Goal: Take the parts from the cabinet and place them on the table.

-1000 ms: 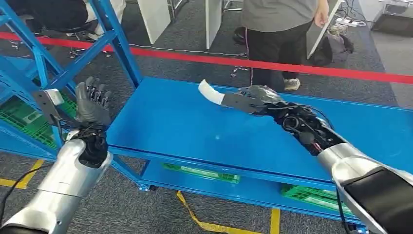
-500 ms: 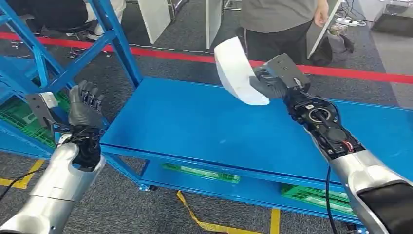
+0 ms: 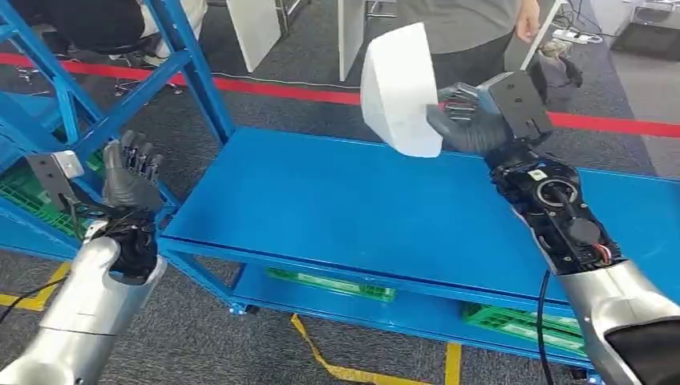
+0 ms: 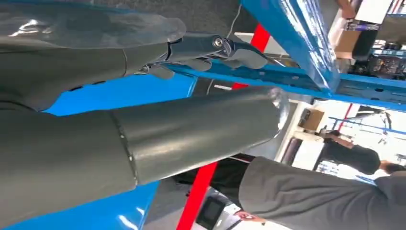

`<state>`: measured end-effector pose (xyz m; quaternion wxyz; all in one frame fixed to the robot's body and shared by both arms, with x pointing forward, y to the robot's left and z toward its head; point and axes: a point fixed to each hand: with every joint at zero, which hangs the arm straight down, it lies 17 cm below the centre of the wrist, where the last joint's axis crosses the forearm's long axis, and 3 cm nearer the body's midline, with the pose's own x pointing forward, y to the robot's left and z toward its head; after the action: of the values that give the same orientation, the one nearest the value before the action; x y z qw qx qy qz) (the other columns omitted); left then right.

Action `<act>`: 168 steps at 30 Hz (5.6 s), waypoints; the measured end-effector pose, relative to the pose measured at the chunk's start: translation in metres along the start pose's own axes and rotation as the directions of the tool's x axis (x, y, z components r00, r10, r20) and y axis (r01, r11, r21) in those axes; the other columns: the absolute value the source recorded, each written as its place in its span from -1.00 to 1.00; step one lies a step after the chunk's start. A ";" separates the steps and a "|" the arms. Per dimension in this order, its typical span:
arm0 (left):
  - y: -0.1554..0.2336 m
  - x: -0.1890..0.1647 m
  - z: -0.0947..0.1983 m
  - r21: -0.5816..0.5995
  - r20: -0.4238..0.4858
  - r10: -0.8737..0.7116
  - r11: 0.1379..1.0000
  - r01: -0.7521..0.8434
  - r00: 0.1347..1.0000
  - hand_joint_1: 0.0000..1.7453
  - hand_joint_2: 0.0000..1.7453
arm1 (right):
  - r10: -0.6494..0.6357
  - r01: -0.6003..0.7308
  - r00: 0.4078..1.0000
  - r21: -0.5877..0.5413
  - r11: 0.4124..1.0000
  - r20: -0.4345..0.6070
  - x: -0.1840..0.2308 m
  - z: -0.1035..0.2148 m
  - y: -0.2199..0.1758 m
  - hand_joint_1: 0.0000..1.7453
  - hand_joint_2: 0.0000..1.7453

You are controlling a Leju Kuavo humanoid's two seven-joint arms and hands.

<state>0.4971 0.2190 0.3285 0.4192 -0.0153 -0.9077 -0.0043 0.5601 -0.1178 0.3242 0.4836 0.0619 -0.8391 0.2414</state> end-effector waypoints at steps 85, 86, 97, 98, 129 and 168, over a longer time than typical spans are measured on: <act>-0.006 0.018 0.006 -0.032 0.040 -0.002 0.999 0.003 0.999 -1.00 1.00 | 0.039 -0.026 0.985 -0.082 0.996 0.166 0.078 0.047 -0.001 1.00 1.00; -0.006 0.019 0.004 -0.032 0.044 -0.002 0.999 0.003 0.999 -1.00 1.00 | 0.039 -0.026 0.985 -0.082 0.996 0.167 0.079 0.047 -0.001 1.00 1.00; -0.008 0.022 0.001 -0.041 0.054 0.002 0.999 0.001 0.999 -1.00 1.00 | 0.037 -0.025 0.986 -0.076 0.997 0.163 0.078 0.047 0.000 1.00 1.00; -0.008 0.023 0.000 -0.041 0.055 0.002 0.999 0.000 0.999 -1.00 1.00 | 0.037 -0.026 0.986 -0.072 0.997 0.165 0.079 0.046 0.000 1.00 1.00; -0.007 0.023 -0.002 -0.034 0.055 0.005 0.999 -0.003 0.998 -1.00 1.00 | 0.039 -0.030 0.987 -0.064 0.998 0.157 0.077 0.049 0.000 1.00 1.00; -0.003 0.031 0.006 0.004 0.066 0.014 1.000 -0.014 0.998 -1.00 1.00 | -0.014 0.005 0.955 0.031 1.000 0.297 0.143 0.084 0.057 1.00 1.00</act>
<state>0.4723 0.2170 0.3479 0.3890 -0.0208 -0.9210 0.0010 0.4002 -0.0884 0.3900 0.3524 0.1087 -0.8982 0.2393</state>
